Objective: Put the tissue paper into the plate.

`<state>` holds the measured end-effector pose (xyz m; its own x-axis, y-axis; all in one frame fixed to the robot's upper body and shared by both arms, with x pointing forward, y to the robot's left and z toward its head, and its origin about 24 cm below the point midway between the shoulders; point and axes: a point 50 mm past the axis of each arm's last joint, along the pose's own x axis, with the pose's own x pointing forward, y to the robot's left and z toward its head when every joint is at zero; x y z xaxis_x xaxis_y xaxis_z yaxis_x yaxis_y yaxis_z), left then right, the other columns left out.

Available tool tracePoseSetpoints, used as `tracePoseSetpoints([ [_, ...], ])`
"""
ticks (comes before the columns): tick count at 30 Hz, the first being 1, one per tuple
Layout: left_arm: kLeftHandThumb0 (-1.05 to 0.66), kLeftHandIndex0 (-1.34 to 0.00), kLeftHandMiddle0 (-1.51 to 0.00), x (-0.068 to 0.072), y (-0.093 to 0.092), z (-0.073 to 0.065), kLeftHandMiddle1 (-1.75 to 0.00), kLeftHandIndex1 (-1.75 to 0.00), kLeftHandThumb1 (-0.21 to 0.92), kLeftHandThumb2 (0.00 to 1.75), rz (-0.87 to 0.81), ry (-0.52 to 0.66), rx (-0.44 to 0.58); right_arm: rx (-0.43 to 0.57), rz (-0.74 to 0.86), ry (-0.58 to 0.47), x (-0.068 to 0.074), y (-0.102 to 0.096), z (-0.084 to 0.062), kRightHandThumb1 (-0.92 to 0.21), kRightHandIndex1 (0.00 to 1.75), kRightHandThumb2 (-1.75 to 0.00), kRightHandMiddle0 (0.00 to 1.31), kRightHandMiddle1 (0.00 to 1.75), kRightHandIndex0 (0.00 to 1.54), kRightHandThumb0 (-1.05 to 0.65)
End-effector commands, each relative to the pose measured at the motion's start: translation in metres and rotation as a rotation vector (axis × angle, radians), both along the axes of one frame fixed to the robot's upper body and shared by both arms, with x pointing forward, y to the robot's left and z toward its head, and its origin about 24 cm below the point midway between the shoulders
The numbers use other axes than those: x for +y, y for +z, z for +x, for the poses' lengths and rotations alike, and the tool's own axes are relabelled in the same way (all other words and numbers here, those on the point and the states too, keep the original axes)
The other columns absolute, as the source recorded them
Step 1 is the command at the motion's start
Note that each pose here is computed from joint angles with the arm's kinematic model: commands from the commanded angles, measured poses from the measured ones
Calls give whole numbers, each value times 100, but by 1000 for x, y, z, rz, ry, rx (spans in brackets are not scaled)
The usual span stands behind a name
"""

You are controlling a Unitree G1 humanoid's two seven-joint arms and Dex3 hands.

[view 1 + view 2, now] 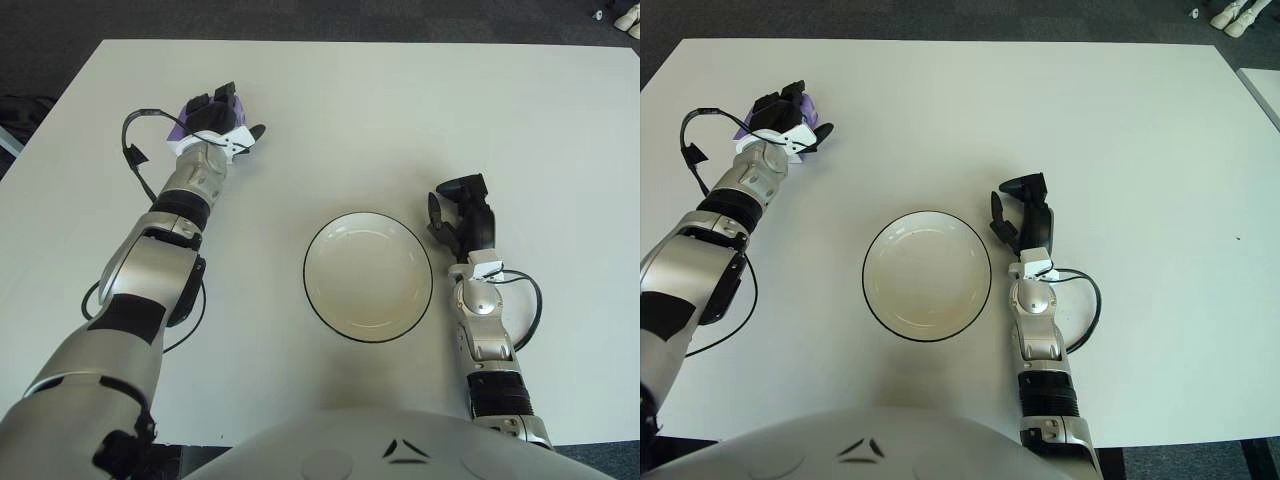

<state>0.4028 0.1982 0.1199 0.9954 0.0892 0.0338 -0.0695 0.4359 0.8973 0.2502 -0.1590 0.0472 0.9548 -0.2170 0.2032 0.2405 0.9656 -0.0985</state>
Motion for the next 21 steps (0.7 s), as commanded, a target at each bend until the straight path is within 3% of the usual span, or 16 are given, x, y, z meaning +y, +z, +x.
tracePoseSetpoints([
  [1,-105,0,0,2,-48,-18,-66,-27,92,73,-55,7,147,199,27,-32,-5,-38,-17,-85,116,-63,23,175,56,-35],
  [8,-104,0,0,-2,-56,-23,-69,-37,92,68,-76,-3,137,197,31,-33,-5,-37,-18,-85,115,-63,23,175,56,-35],
  [21,-105,0,0,-9,-74,-32,-76,-34,92,62,-59,-16,151,191,29,-26,-5,-36,-19,-86,114,-62,23,175,53,-35],
])
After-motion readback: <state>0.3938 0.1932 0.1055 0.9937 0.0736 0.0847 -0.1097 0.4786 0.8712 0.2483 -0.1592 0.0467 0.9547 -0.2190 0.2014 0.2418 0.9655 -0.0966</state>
